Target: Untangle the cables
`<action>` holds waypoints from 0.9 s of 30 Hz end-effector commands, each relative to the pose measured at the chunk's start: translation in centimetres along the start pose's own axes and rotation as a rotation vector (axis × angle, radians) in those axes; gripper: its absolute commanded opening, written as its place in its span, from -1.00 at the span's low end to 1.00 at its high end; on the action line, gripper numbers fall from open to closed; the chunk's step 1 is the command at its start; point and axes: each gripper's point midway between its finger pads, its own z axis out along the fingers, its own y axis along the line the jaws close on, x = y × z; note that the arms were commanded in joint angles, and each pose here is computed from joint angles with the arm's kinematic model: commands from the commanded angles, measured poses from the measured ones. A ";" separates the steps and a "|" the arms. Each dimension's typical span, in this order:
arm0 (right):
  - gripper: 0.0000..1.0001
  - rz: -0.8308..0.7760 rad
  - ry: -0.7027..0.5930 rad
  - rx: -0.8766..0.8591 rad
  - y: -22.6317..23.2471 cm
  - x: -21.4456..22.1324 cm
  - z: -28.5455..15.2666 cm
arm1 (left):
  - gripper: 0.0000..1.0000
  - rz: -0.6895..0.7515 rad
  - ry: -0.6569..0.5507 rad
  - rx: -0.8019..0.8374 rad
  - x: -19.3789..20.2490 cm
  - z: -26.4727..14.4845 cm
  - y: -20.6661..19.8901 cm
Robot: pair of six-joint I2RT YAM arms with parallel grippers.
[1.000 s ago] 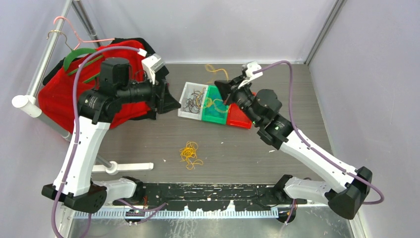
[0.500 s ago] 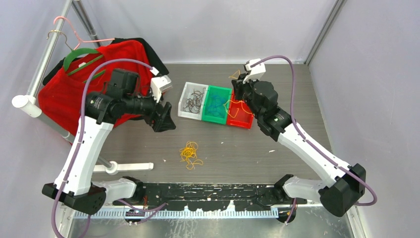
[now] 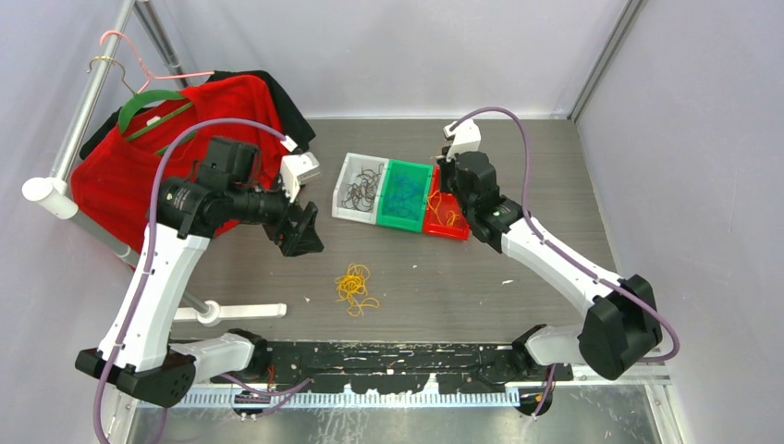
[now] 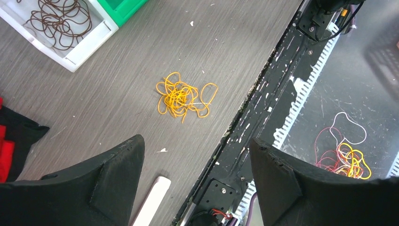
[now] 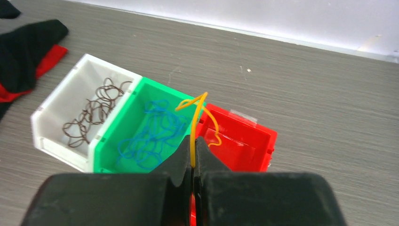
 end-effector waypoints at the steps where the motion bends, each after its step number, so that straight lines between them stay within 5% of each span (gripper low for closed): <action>1: -0.98 -0.023 -0.036 0.099 -2.0 -0.7 0.8 | 0.62 0.043 -0.021 -0.002 -0.2 -0.8 -0.5; 11: -0.85 0.022 0.155 0.176 -2.9 5.8 1.8 | 0.49 0.001 0.043 -0.001 0.8 -0.1 0.0; 15: -0.20 0.076 0.180 0.191 -3.1 6.0 1.7 | 0.43 -0.007 0.063 -0.007 1.0 0.1 0.4; 19: 0.07 0.136 0.217 0.197 -3.9 5.6 2.1 | 0.42 0.006 0.052 -0.016 0.7 -0.1 0.5; 27: 0.10 0.236 0.183 0.061 -2.3 2.8 1.2 | 0.22 -0.006 0.093 -0.008 1.8 0.6 1.4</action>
